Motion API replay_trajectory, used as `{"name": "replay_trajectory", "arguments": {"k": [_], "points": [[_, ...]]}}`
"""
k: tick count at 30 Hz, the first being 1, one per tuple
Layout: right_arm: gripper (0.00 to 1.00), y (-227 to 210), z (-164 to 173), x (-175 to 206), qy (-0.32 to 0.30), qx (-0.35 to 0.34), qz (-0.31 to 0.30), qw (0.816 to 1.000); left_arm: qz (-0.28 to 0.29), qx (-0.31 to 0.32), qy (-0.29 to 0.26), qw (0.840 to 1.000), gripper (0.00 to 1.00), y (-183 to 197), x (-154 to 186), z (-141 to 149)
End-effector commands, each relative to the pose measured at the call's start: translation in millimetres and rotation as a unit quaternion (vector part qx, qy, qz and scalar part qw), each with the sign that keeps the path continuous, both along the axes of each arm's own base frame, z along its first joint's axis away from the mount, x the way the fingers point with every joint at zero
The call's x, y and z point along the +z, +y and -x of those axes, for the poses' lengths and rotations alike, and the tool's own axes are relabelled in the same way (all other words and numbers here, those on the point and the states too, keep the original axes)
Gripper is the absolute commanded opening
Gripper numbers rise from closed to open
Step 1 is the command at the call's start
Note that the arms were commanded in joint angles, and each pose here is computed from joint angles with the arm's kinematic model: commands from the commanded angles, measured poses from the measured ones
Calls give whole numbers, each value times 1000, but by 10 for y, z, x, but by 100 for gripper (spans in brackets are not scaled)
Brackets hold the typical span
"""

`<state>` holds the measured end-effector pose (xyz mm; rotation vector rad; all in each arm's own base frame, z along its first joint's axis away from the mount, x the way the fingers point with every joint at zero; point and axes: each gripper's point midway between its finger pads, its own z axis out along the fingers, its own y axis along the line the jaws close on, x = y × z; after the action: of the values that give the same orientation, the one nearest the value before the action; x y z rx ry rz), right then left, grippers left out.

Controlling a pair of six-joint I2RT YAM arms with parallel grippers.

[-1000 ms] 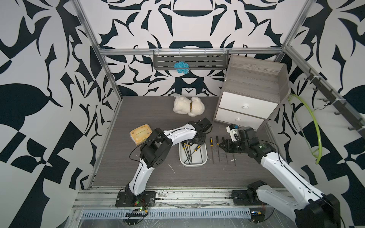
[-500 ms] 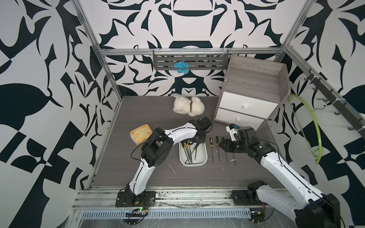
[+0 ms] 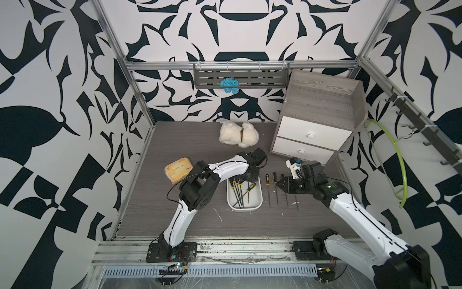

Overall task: Take the file tool out of the storage box
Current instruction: Pick up the file tool from the storage box.

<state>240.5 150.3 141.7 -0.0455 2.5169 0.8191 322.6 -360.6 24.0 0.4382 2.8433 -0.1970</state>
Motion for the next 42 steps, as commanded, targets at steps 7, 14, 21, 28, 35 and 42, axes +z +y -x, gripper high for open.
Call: {"name": "replay_trajectory", "arguments": {"k": [7, 14, 21, 28, 35, 42], "points": [[22, 59, -32, 95, -18, 7, -15, 1000, 35, 6, 18, 999, 9, 70, -69, 77], [22, 62, -33, 116, -23, 7, -18, 1000, 118, 12, -57, 991, 8, 96, 631, -115], [22, 71, -36, 90, -21, 8, -18, 1000, 202, 18, -142, 969, 6, 189, 1504, -310], [22, 171, -10, 164, -32, 28, -41, 998, 244, 22, -189, 951, 7, 433, 1970, -184], [27, 763, 237, 574, -86, 134, -135, 978, 351, 6, -196, 916, 7, 530, 2192, 228], [41, 1395, 368, 725, -60, 201, -181, 961, 352, 7, -199, 914, 5, 637, 2101, 320]]}}
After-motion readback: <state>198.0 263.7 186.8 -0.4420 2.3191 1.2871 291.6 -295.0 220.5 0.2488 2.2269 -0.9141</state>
